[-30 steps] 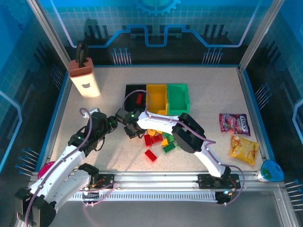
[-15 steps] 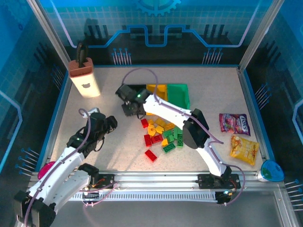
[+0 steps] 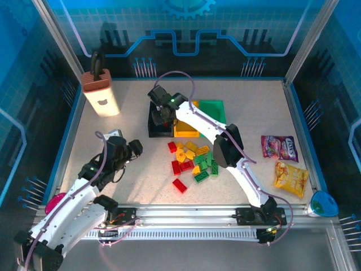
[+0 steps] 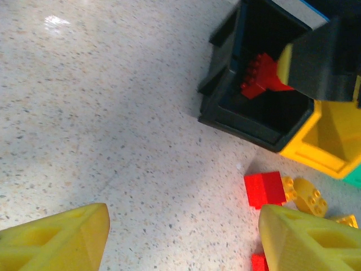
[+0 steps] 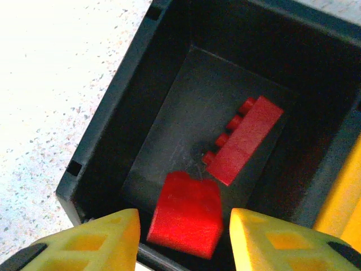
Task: Sort the legos into containers by color
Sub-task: Place the lego in the container, then pick up the lego from the center of the table.
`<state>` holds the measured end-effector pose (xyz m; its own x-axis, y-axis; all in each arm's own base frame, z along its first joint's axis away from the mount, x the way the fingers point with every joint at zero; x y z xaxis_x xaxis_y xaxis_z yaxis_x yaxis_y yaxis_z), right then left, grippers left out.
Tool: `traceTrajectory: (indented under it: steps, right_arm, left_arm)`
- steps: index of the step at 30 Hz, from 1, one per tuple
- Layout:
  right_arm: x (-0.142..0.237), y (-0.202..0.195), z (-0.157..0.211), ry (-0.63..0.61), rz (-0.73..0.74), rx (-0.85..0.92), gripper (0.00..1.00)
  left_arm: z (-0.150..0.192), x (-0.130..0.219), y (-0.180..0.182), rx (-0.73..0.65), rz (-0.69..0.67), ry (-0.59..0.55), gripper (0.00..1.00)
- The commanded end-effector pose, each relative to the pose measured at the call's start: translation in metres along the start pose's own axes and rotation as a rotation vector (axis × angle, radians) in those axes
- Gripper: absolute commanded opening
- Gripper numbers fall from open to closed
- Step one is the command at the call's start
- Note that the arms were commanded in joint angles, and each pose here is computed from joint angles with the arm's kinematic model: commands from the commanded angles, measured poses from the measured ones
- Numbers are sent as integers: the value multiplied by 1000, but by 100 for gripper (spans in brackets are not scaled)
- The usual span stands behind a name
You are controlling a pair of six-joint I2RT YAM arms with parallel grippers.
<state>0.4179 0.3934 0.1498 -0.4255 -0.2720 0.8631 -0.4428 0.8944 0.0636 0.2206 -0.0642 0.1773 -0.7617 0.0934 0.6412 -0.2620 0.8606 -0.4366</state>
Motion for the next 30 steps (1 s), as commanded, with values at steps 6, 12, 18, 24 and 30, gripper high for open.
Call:
traceTrajectory:
  steps: [6, 12, 18, 24, 30]
  right_arm:
    - [44, 5, -26, -102, -53, 21, 78]
    - [90, 1, -29, -176, -74, 2, 77]
    - [125, -16, -15, -243, -87, -40, 77]
    - [142, -60, 22, -252, -3, -105, 79]
    - [145, -95, 69, -233, 23, -194, 79]
  left_arm:
    - [14, -8, -20, -104, 48, 47, 71]
    - [23, -18, -41, -153, 91, 100, 73]
    - [41, -43, -68, -187, 102, 235, 76]
    - [52, -73, -90, -202, 92, 317, 76]
    - [58, -103, -109, -211, 53, 385, 76]
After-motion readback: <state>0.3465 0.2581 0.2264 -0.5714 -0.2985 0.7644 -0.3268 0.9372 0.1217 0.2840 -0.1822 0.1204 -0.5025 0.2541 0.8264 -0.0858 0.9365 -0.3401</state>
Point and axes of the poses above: each hand's point on the last joint's axis, 136 mm out from that joint toward the fingers, its own x axis back along the fingers, its own y axis along the line the jaws close on, z = x × y, the point moved 4 cm from there along x, back along the fingers, and after that the axes turned 1 degree about x, right-handed, at the moved point
